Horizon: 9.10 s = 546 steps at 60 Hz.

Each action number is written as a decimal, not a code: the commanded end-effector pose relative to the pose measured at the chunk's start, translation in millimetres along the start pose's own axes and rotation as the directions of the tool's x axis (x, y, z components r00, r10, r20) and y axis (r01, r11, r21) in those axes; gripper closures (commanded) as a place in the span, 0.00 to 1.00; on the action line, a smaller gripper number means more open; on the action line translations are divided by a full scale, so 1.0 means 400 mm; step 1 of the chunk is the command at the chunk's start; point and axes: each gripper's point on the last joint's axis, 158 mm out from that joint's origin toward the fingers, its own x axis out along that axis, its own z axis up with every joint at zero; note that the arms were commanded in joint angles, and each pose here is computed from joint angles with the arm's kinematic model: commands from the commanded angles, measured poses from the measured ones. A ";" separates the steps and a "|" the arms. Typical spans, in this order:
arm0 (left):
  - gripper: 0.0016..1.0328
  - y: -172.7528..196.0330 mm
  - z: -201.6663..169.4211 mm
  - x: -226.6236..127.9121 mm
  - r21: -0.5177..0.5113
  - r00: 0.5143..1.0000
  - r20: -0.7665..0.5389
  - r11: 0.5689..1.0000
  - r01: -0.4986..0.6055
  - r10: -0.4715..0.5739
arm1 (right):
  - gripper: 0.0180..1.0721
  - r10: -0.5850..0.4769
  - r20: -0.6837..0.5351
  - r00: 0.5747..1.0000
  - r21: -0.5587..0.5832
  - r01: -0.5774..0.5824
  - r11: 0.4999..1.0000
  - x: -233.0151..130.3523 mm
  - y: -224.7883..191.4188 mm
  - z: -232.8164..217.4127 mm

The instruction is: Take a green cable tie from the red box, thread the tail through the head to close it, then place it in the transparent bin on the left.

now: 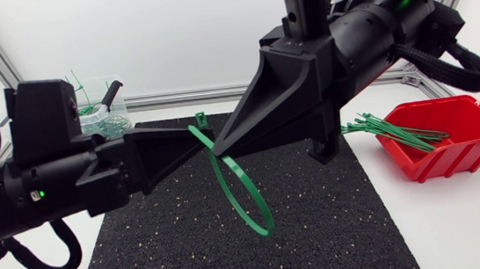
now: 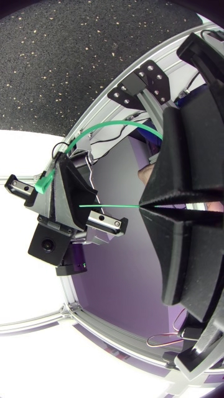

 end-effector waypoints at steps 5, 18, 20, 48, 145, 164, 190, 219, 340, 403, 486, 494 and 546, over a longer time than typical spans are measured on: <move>0.97 0.000 -0.013 -0.002 0.015 1.000 -0.008 1.000 -0.003 0.003 | 0.95 0.000 0.008 1.000 0.014 0.000 1.000 -0.016 0.047 -0.030; 0.97 0.000 -0.009 -0.004 0.014 1.000 -0.005 1.000 -0.005 0.005 | 0.95 -0.020 -0.014 1.000 0.039 0.020 0.999 -0.002 0.038 -0.031; 0.97 -0.002 -0.007 -0.004 0.015 1.000 -0.003 1.000 -0.003 0.004 | 0.95 -0.024 -0.018 1.000 0.041 0.025 0.999 0.002 0.035 -0.033; 0.97 -0.011 0.013 -0.019 0.037 1.000 0.026 0.999 -0.006 0.005 | 0.95 -0.031 -0.027 0.999 0.085 0.033 0.996 0.012 -0.009 -0.016; 0.97 -0.012 -0.010 -0.033 0.108 0.999 0.026 0.994 -0.031 0.028 | 0.95 -0.017 0.006 1.000 0.063 0.017 0.998 -0.012 -0.004 0.023; 0.97 -0.016 -0.015 -0.032 0.113 1.000 0.019 0.993 -0.027 0.025 | 0.95 -0.017 0.006 1.000 0.060 0.017 0.998 -0.011 -0.003 0.026; 0.97 -0.016 -0.019 -0.030 0.113 1.000 0.014 0.993 -0.027 0.026 | 0.95 -0.020 0.002 1.000 0.056 0.019 0.998 -0.007 -0.003 0.039; 0.97 -0.017 -0.018 -0.032 0.117 0.999 0.019 0.993 -0.029 0.027 | 0.95 -0.019 0.011 1.000 0.056 0.019 0.998 -0.013 -0.005 0.053; 0.97 -0.002 -0.013 -0.031 0.113 0.998 0.035 0.992 -0.057 0.053 | 0.95 -0.020 -0.002 1.000 0.042 0.020 0.999 0.000 -0.013 0.050; 0.97 0.004 -0.002 -0.039 0.164 0.993 0.079 0.982 -0.095 0.083 | 0.95 0.012 -0.028 1.000 0.097 -0.010 0.995 0.006 0.014 0.097; 0.97 0.012 0.012 -0.053 0.203 0.984 0.133 0.968 -0.144 0.118 | 0.95 -0.059 -0.013 0.998 0.154 0.060 0.986 0.008 -0.019 0.181; 0.97 0.012 0.013 -0.054 0.204 0.984 0.135 0.968 -0.143 0.117 | 0.95 -0.059 -0.017 0.998 0.151 0.061 0.987 0.013 -0.018 0.189; 0.97 0.013 0.017 -0.058 0.212 0.982 0.145 0.965 -0.153 0.124 | 0.81 -0.089 -0.033 0.995 0.201 0.094 0.975 0.028 -0.074 0.230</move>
